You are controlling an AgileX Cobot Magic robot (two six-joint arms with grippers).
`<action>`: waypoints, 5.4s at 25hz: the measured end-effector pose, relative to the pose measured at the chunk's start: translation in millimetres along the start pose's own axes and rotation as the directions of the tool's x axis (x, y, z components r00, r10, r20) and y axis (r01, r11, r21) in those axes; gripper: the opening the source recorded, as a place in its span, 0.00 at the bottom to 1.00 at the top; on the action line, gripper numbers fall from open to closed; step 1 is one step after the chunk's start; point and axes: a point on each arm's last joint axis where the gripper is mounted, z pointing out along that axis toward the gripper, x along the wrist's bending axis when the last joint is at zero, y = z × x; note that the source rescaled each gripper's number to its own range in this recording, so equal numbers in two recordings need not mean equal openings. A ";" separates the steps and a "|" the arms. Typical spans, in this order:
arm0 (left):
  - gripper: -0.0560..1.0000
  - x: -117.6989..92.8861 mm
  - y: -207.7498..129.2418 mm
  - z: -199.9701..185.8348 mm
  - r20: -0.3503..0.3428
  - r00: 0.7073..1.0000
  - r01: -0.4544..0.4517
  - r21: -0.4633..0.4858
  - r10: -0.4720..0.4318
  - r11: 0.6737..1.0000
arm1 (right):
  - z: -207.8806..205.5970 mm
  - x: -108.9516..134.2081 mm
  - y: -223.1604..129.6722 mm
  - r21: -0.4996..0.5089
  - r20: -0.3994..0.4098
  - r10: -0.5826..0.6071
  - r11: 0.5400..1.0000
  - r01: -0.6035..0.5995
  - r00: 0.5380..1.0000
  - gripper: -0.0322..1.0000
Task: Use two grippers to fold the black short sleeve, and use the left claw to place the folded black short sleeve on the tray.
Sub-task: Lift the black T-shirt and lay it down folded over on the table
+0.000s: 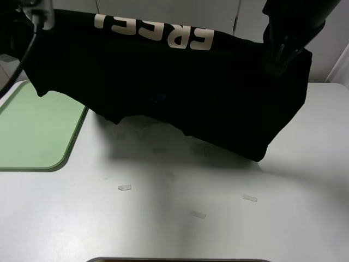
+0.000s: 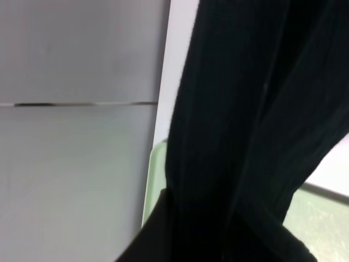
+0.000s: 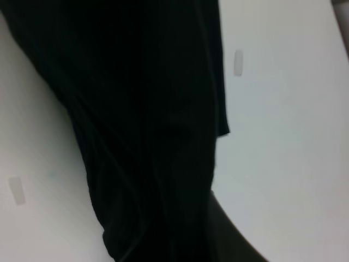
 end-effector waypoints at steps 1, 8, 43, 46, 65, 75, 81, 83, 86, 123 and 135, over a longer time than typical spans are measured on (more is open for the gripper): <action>0.06 2.2 0.6 -4.5 0.010 1.000 0.005 0.004 -0.005 1.000 | -2.8 -0.8 0.5 -0.008 0.003 0.003 1.000 -0.003 1.000 0.03; 0.06 15.5 8.2 -35.4 0.063 0.996 0.058 -0.019 -0.056 0.998 | -26.7 -4.8 -2.2 -0.060 0.038 0.020 0.998 -0.018 0.999 0.03; 0.06 26.0 43.9 -76.0 0.067 0.993 0.112 -0.240 -0.098 0.964 | -162.1 2.3 -87.3 -0.310 0.377 0.171 0.950 -0.050 0.910 0.03; 0.06 26.1 45.2 -76.3 0.069 0.991 0.126 -0.251 -0.112 0.960 | -171.9 5.8 -95.6 -0.341 0.386 0.195 0.938 -0.057 0.902 0.03; 0.06 12.8 33.8 -119.3 0.098 0.978 0.206 -0.278 -0.186 0.938 | -202.1 26.4 -120.7 -0.495 0.317 0.282 0.864 -0.095 0.906 0.03; 0.06 1.5 26.5 -135.8 0.162 0.958 0.272 -0.255 -0.236 0.928 | -217.6 45.2 -138.4 -0.597 0.217 0.334 0.789 -0.146 0.917 0.03; 0.06 -3.7 24.2 -144.9 0.188 0.947 0.305 -0.260 -0.262 0.916 | -208.7 58.0 -150.6 -0.599 0.171 0.353 0.778 -0.187 0.920 0.03; 0.06 -4.4 23.5 -147.6 0.186 0.945 0.312 -0.265 -0.269 0.912 | -205.6 61.7 -154.1 -0.600 0.158 0.361 0.774 -0.201 0.919 0.03; 0.06 -5.5 22.8 -151.3 0.188 0.940 0.329 -0.272 -0.285 0.904 | -203.9 66.3 -158.9 -0.611 0.141 0.375 0.761 -0.218 0.916 0.03; 0.06 18.2 4.1 122.2 -0.205 0.964 0.161 -0.062 -0.171 0.985 | 32.5 -92.8 -53.6 -0.391 0.512 0.237 0.920 -0.022 0.825 0.03; 0.05 -5.6 0.9 174.9 -0.032 0.906 0.422 -0.010 -0.422 0.906 | 89.5 -96.2 -62.8 -0.292 0.385 0.285 0.940 -0.177 0.878 0.03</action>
